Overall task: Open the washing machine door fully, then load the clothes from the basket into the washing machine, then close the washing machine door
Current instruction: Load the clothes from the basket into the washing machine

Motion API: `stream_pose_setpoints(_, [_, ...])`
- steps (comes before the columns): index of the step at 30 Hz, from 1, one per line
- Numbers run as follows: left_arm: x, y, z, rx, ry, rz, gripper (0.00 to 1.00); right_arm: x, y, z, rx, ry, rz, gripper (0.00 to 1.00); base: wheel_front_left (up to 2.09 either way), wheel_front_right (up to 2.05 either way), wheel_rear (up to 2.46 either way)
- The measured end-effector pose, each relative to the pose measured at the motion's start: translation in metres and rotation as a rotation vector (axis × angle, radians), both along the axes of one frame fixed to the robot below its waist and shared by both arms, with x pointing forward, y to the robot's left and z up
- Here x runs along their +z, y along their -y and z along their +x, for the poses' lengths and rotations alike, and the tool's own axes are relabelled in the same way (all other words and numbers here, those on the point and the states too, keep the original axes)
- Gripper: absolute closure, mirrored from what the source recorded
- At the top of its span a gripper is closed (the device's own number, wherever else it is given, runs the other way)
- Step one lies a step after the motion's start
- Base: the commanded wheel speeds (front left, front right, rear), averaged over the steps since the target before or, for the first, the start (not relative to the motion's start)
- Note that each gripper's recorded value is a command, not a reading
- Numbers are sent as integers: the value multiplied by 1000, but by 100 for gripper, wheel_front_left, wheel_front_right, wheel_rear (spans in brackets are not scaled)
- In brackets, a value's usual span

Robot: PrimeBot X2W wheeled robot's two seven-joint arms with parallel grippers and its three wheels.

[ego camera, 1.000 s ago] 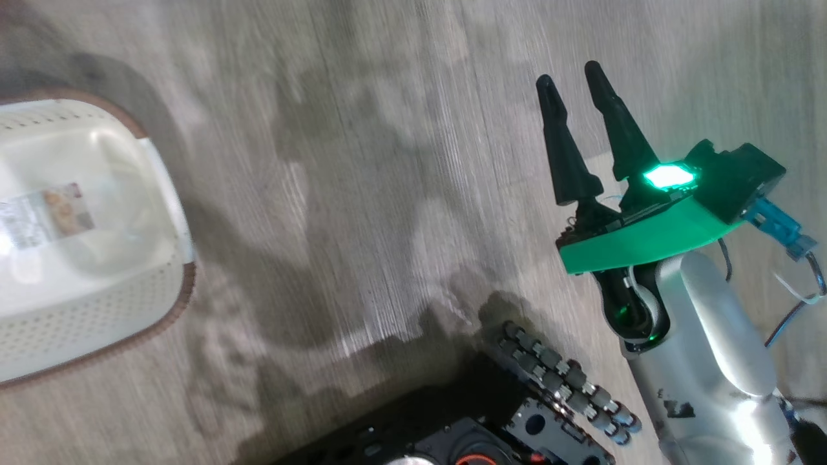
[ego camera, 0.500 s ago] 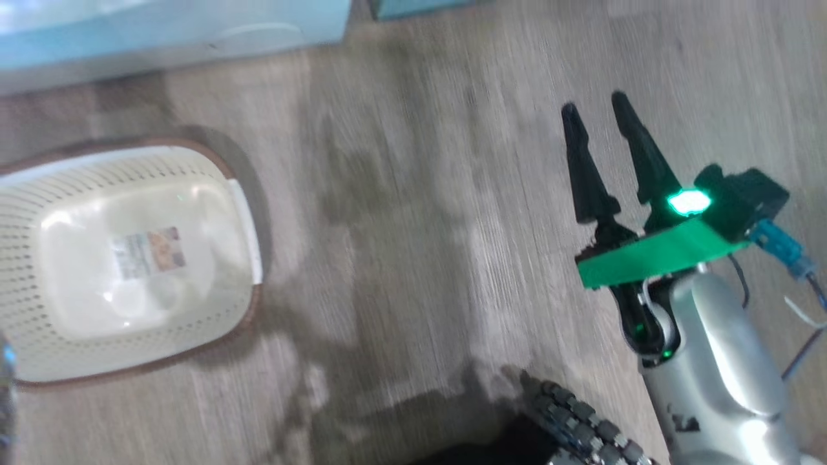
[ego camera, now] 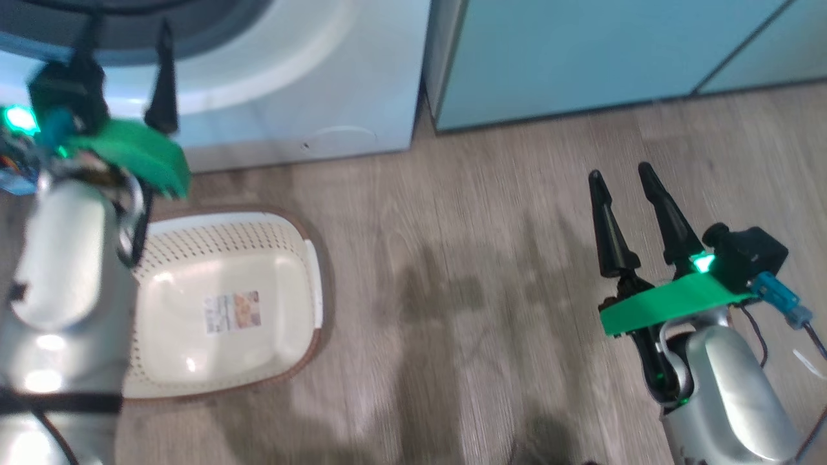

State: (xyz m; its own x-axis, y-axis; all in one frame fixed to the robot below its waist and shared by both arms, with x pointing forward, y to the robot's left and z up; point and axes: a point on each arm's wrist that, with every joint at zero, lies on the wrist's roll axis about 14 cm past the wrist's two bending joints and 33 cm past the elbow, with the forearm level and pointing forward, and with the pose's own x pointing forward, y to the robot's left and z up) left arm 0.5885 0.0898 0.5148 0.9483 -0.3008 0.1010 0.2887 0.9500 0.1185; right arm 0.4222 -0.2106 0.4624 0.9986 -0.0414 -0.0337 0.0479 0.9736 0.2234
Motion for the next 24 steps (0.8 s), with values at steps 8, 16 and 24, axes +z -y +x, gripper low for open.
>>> stream_pose_setpoints(8, [18,-14,-66,29,25,-49,0,25,-10,-15,24,63,5,0,0,0,0])
stream_pose_setpoints(16, [21,-31,-133,110,19,-119,0,42,-19,-38,43,108,13,0,0,0,0])
stream_pose_setpoints(24, [18,-47,-171,189,8,-180,0,51,-21,-52,46,137,17,0,0,0,0])
